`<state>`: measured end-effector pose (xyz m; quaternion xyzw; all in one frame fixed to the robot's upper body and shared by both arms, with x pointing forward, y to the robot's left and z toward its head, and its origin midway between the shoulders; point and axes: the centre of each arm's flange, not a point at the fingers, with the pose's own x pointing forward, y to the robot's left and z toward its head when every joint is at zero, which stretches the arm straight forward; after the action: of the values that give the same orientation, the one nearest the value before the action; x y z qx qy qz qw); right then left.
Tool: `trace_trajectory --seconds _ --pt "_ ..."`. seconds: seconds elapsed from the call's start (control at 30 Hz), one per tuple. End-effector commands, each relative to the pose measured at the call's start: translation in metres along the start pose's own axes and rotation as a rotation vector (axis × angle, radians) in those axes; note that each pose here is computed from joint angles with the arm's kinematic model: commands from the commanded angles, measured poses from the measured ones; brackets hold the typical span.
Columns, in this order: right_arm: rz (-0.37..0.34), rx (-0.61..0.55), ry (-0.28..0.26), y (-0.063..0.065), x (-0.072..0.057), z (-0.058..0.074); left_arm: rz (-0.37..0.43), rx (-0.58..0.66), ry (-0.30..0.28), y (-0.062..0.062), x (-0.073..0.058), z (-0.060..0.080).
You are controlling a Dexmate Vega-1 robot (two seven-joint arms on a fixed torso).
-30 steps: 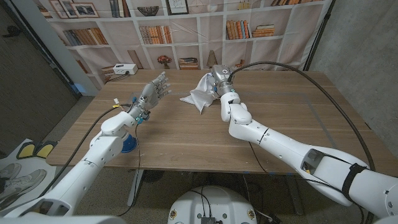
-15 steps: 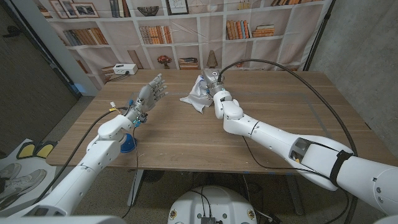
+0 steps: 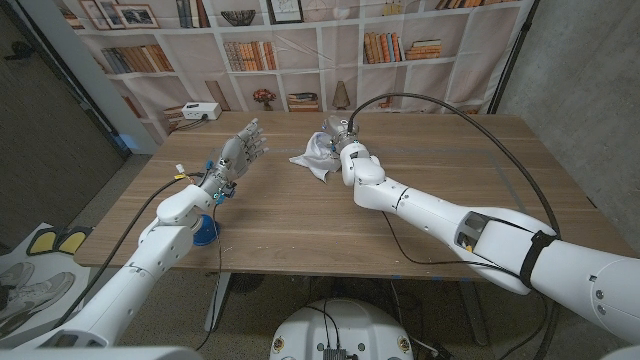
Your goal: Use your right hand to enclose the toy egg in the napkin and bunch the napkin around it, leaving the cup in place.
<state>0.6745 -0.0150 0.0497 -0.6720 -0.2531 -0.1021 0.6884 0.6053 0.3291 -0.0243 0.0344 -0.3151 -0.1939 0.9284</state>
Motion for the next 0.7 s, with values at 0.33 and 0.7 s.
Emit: trace_trajectory --seconds 0.33,0.7 --pt "-0.016 0.101 0.098 -0.0041 0.0104 0.0022 0.004 -0.003 -0.006 0.0007 -0.0008 -0.0020" --pt "0.116 0.148 0.125 -0.0060 0.0151 0.0015 0.004 -0.008 -0.010 0.0020 -0.0032 -0.0029"
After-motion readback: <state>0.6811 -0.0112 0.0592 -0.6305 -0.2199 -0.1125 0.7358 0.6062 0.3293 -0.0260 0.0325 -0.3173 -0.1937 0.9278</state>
